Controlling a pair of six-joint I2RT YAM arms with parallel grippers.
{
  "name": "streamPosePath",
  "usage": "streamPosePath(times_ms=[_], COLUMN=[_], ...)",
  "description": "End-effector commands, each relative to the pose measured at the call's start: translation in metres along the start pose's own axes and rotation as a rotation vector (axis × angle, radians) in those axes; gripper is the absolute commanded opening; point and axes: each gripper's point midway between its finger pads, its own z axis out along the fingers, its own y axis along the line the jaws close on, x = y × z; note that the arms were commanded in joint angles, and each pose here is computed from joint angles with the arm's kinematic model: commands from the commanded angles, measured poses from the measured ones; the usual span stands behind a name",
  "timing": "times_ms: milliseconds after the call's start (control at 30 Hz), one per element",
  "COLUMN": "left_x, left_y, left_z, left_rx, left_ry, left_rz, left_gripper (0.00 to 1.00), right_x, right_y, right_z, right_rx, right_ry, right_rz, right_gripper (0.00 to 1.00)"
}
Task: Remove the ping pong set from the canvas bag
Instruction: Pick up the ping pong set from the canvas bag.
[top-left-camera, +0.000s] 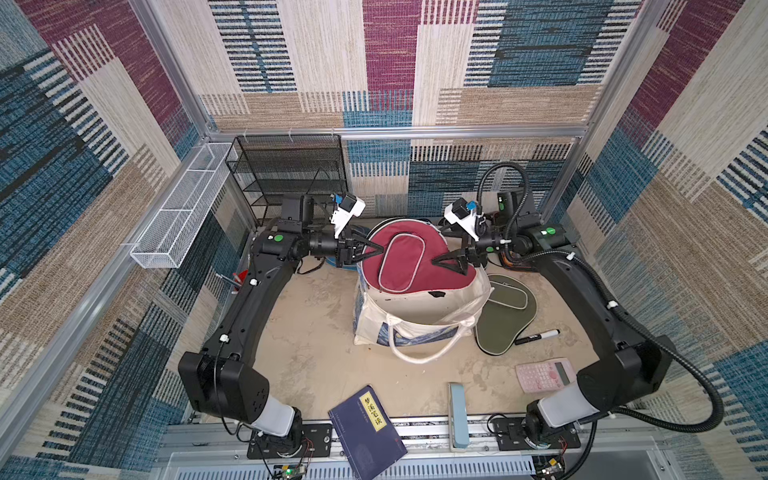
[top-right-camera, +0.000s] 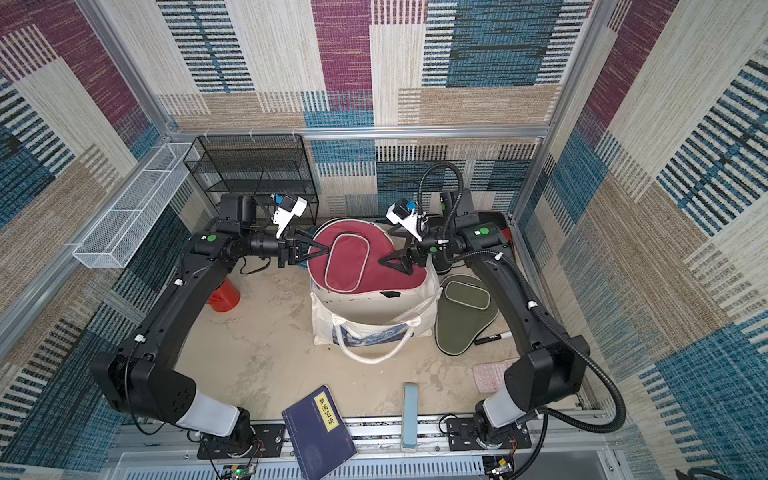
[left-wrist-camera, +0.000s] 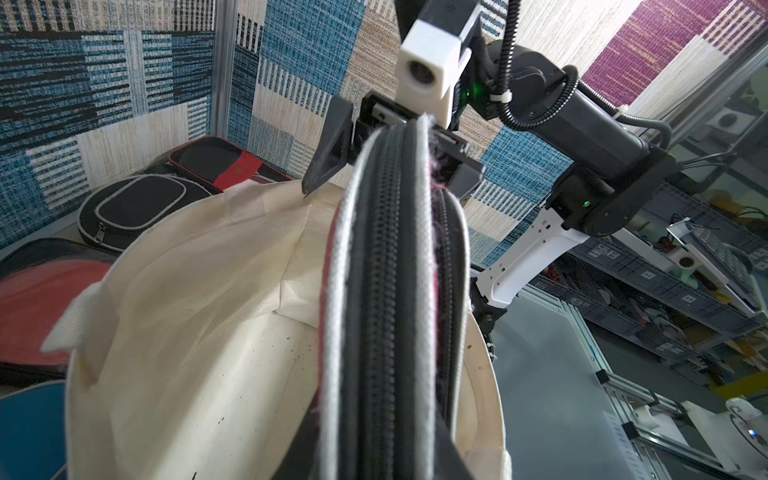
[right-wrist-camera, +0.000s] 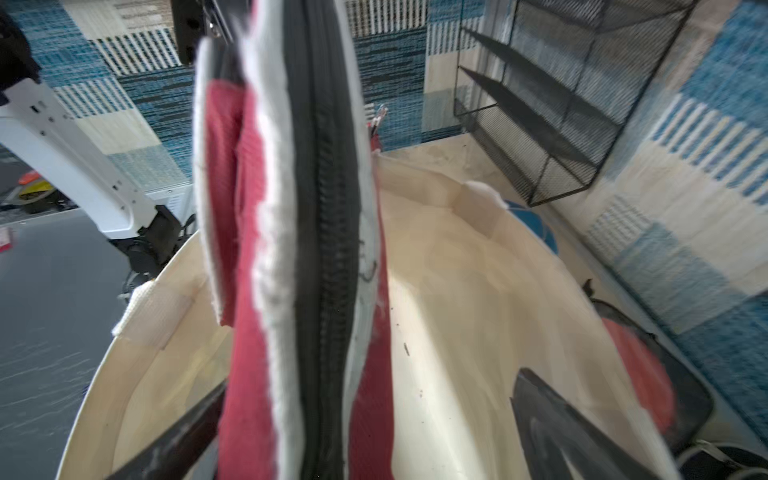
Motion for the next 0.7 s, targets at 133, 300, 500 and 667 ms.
streamPosePath(times_ms=[133, 300, 500, 667], left_x=[-0.006, -0.007, -0.019, -0.024], left_y=[-0.008, 0.010, 0.026, 0.013], left_z=[-0.001, -0.004, -0.036, -0.048], left_rx=[0.038, -0.109, -0.422, -0.450], left_ry=[-0.006, 0.024, -0.015, -0.135], left_rz=[0.045, 0.042, 0.108, 0.096], left_gripper=[0.00, 0.09, 0.55, 0.71], right_x=[0.005, -0.014, -0.047, -0.072], right_y=[0.028, 0.030, 0.029, 0.033], right_z=[0.006, -0.009, -0.056, -0.074], right_rx=[-0.217, -0.114, -0.029, 0.009], right_ry=[-0.046, -0.082, -0.227, -0.320], right_rz=[0.066, 0.001, -0.015, -0.024], right_gripper=[0.00, 0.00, 0.00, 0.00])
